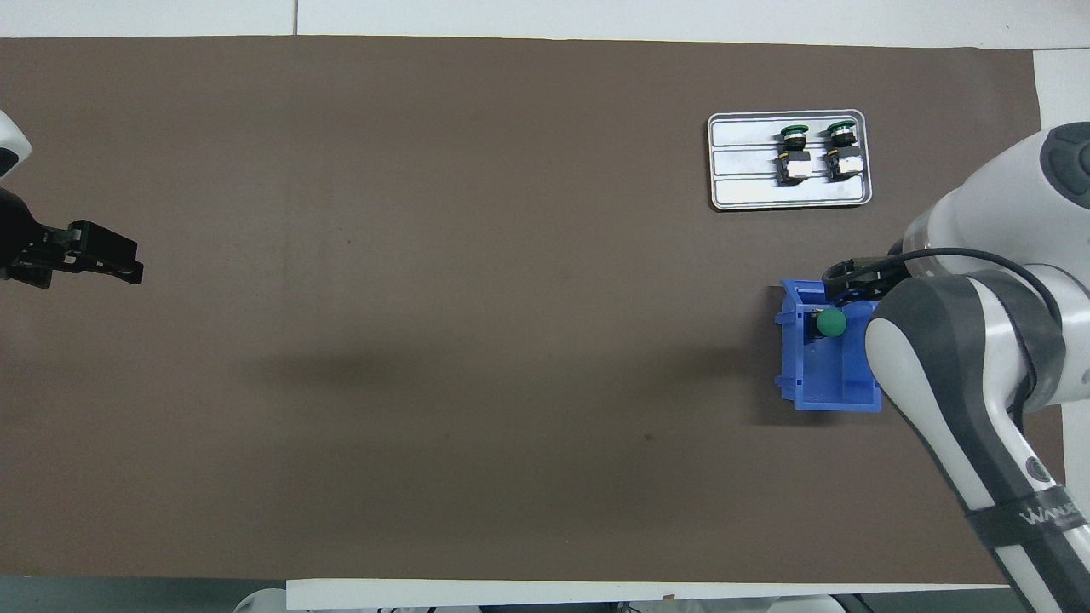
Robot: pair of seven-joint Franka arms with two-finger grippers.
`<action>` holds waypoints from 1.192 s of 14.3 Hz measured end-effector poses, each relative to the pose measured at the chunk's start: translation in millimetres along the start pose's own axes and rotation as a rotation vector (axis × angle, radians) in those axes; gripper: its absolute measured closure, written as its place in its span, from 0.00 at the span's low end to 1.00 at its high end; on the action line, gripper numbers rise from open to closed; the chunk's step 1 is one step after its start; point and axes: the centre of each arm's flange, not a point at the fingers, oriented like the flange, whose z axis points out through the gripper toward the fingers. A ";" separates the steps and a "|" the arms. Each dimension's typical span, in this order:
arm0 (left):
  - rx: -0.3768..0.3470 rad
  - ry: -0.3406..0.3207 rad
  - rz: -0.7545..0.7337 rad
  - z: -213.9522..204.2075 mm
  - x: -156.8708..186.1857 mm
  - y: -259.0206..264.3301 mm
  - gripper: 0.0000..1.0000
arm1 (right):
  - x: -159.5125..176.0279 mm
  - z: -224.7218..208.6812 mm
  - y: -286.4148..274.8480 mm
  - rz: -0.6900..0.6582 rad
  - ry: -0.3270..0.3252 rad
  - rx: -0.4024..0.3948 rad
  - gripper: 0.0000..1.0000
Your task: Place and press button with both arms
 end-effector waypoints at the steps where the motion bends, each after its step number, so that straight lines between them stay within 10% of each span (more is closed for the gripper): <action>1: 0.000 0.000 0.000 0.0 0.0 0.0 0.00 | 1.5 -9.2 0.4 0.001 0.012 0.003 0.01; 17: 0.000 0.000 0.000 0.0 0.0 0.0 0.00 | -10.4 -172.2 28.9 0.067 0.131 0.116 0.01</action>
